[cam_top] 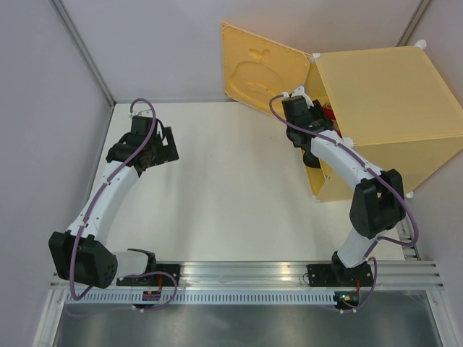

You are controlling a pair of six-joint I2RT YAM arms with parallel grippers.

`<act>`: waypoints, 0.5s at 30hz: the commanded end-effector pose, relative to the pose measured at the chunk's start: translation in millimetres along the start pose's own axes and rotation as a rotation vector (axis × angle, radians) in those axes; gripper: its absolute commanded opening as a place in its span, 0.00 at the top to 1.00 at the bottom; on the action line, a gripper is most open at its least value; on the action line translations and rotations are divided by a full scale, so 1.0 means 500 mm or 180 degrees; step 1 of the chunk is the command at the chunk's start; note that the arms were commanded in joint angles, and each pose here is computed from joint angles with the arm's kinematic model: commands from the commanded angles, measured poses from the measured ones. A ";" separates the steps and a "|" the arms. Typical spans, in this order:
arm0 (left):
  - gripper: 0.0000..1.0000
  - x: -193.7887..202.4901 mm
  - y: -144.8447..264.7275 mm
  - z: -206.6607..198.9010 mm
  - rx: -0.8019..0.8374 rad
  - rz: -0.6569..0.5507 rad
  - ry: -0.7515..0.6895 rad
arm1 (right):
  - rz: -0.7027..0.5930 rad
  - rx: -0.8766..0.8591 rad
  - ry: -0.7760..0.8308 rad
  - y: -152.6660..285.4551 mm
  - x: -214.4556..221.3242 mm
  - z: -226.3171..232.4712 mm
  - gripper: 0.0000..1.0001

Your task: Place and organize the shoes in the shoe cabinet

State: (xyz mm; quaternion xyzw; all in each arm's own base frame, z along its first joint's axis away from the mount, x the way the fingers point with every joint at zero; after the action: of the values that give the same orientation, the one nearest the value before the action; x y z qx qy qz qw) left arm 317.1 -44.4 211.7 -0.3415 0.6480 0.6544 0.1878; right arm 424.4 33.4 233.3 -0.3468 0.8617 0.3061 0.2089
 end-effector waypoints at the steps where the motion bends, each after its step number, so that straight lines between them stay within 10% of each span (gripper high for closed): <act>1: 0.01 -0.012 -0.001 -0.007 0.0079 -0.0091 -0.0088 | -0.0079 -0.0142 -0.0096 0.028 -0.014 -0.004 0.52; 15: 0.01 -0.013 0.000 -0.007 0.0089 -0.0101 -0.0082 | -0.0609 -0.1005 -0.0636 0.126 -0.102 0.011 0.40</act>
State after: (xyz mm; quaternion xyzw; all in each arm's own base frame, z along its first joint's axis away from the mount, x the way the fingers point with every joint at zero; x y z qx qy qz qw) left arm 317.0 -44.7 211.7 -0.3414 0.6486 0.6539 0.1877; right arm 414.3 80.7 255.1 -0.4006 0.7876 0.4108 0.2244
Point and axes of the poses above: each gripper's point midway between its finger pads, its own y axis back along the fingers, its own z axis along the line the jaws close on, x = y × z, the point moved 2 cm from there along y, back along the fingers, and after that the axes turned 1 degree about -y, right-handed, at the moved point
